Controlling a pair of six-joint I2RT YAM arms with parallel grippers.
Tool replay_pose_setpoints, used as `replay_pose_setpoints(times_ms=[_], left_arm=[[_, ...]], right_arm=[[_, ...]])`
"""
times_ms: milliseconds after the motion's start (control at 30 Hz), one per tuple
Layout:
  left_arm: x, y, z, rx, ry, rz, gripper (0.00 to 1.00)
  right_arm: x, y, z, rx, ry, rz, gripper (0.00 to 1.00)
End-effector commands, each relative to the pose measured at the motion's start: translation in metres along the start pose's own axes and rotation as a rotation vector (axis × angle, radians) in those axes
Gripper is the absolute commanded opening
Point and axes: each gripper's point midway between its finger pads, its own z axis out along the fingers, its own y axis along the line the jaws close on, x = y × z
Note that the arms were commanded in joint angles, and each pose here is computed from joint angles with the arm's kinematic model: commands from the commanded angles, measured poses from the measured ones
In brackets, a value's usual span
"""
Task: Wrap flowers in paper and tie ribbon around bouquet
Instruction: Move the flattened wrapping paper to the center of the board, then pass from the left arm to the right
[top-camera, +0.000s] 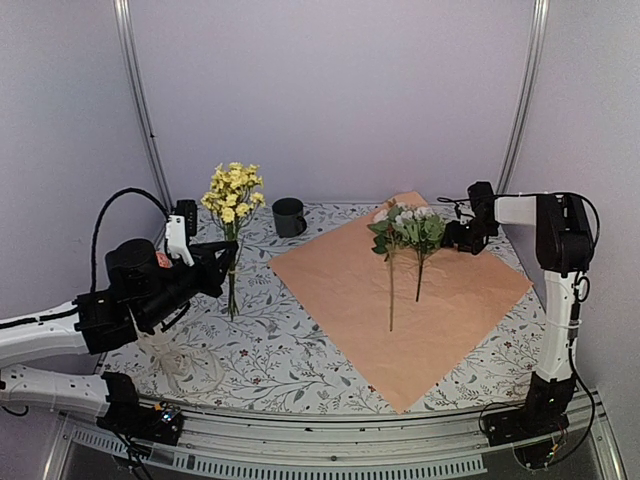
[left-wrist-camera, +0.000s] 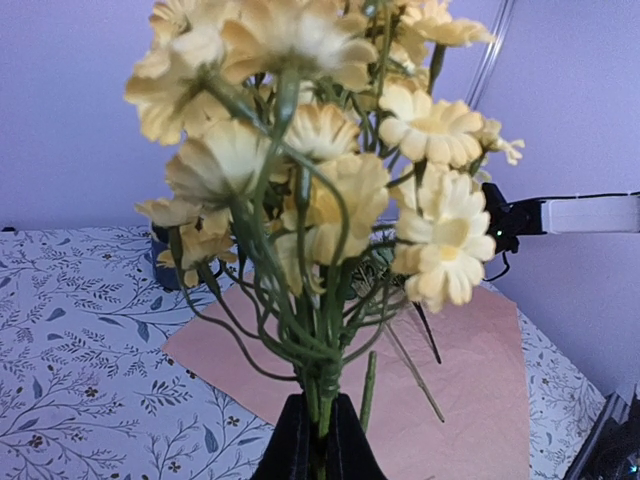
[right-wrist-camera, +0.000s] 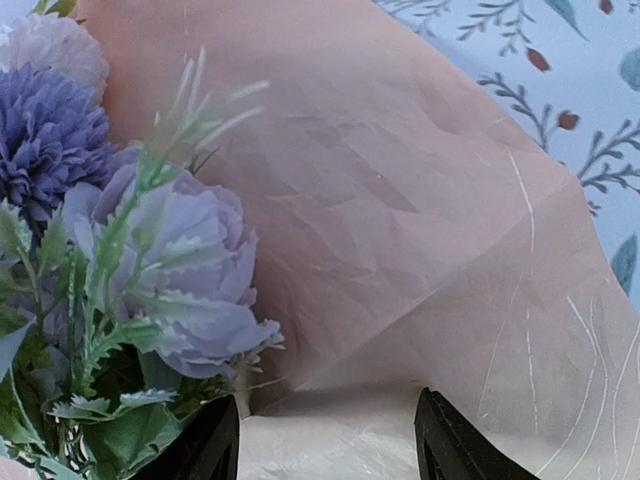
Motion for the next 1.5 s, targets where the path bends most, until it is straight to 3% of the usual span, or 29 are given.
replay_pose_setpoints(times_ms=[0, 133, 267, 433, 500, 633, 733, 833, 933, 1167, 1200, 1233, 1267, 1300, 1467], left_arm=[[-0.006, -0.017, 0.008, 0.073, -0.022, -0.016, 0.0], [0.001, -0.036, 0.019, 0.156, -0.005, -0.026, 0.0], [-0.006, -0.062, 0.017, 0.285, -0.041, -0.035, 0.0], [-0.017, -0.088, 0.012, 0.406, -0.098, -0.046, 0.0], [-0.023, -0.104, 0.01, 0.464, -0.114, -0.04, 0.0], [-0.037, -0.141, -0.002, 0.604, -0.164, -0.009, 0.0], [-0.043, -0.163, -0.009, 0.672, -0.186, 0.016, 0.0], [-0.04, -0.176, -0.011, 0.712, -0.183, 0.023, 0.0], [-0.034, -0.181, -0.011, 0.73, -0.167, 0.014, 0.0], [-0.03, -0.182, -0.009, 0.725, -0.142, 0.011, 0.0], [-0.028, -0.181, -0.006, 0.711, -0.13, 0.012, 0.17], [-0.026, -0.178, -0.002, 0.683, -0.115, 0.014, 0.41], [-0.023, -0.172, 0.003, 0.644, -0.097, 0.016, 0.56], [-0.02, -0.166, 0.007, 0.6, -0.078, 0.02, 0.66], [0.006, -0.098, 0.04, 0.278, 0.085, 0.004, 0.76]], right_arm=[[0.042, 0.023, 0.015, -0.071, 0.162, -0.038, 0.61], [0.011, 0.031, -0.018, -0.036, 0.082, -0.079, 0.6], [-0.032, 0.046, -0.105, -0.02, -0.127, -0.058, 0.6], [-0.018, 0.132, -0.199, -0.214, -0.339, -0.117, 0.63], [0.013, 0.209, -0.232, -0.411, -0.376, -0.271, 0.67], [0.104, 0.364, -0.34, -1.066, -0.442, -0.647, 0.79], [0.155, 0.426, -0.393, -1.307, -0.435, -0.776, 0.85], [0.163, 0.452, -0.413, -1.397, -0.45, -0.779, 0.85], [0.167, 0.458, -0.426, -1.474, -0.447, -0.745, 0.71], [0.172, 0.453, -0.43, -1.492, -0.432, -0.704, 0.01], [0.166, 0.451, -0.429, -1.456, -0.44, -0.683, 0.0], [0.158, 0.447, -0.425, -1.408, -0.451, -0.66, 0.0], [0.147, 0.44, -0.418, -1.339, -0.465, -0.628, 0.0], [0.134, 0.43, -0.408, -1.26, -0.472, -0.587, 0.0], [0.056, 0.311, -0.298, -0.658, -0.379, -0.244, 0.0]])
